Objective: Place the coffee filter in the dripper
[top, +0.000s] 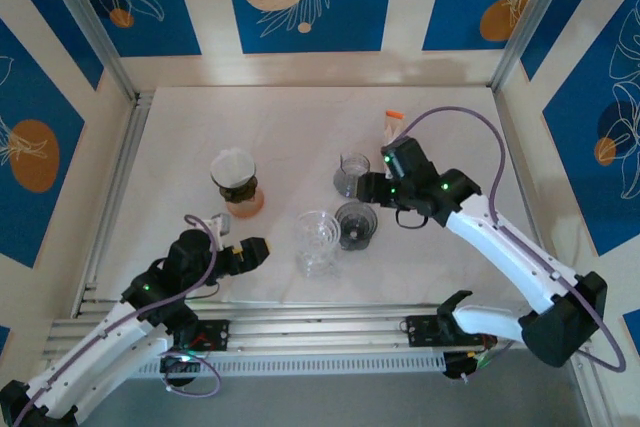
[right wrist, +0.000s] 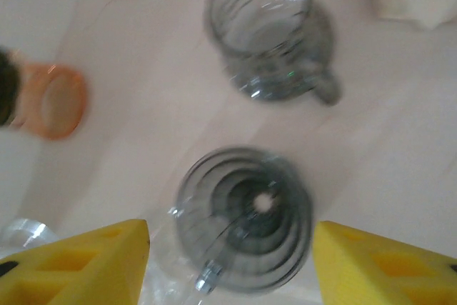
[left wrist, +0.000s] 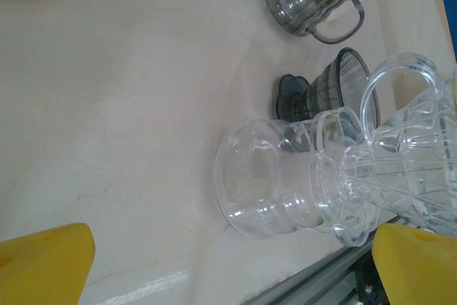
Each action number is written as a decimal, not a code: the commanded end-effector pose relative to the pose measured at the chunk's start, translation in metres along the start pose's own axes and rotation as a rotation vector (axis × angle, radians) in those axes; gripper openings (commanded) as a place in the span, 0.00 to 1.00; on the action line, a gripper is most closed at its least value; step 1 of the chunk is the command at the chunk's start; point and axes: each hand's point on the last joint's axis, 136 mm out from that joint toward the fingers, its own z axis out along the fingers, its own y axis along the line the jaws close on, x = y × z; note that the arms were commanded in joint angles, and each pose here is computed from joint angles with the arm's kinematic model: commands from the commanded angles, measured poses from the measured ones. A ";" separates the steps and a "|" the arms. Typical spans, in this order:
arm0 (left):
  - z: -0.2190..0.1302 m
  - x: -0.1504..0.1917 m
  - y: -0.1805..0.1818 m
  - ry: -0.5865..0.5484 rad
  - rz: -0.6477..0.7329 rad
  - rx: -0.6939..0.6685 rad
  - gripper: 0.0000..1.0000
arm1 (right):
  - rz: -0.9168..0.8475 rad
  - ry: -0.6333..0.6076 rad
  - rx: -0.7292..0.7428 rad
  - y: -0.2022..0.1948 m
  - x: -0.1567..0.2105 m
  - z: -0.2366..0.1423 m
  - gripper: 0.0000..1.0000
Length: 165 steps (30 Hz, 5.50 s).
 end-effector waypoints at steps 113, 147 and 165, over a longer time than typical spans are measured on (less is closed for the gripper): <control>-0.001 0.000 -0.021 0.040 0.078 0.060 1.00 | -0.221 0.028 -0.117 0.058 0.021 -0.116 0.00; -0.014 -0.019 -0.059 0.003 0.143 0.166 1.00 | 0.021 0.566 -0.096 0.118 0.067 -0.044 0.00; -0.008 -0.027 -0.101 0.037 0.187 0.319 1.00 | -0.218 0.422 -0.004 0.107 0.064 -0.029 0.08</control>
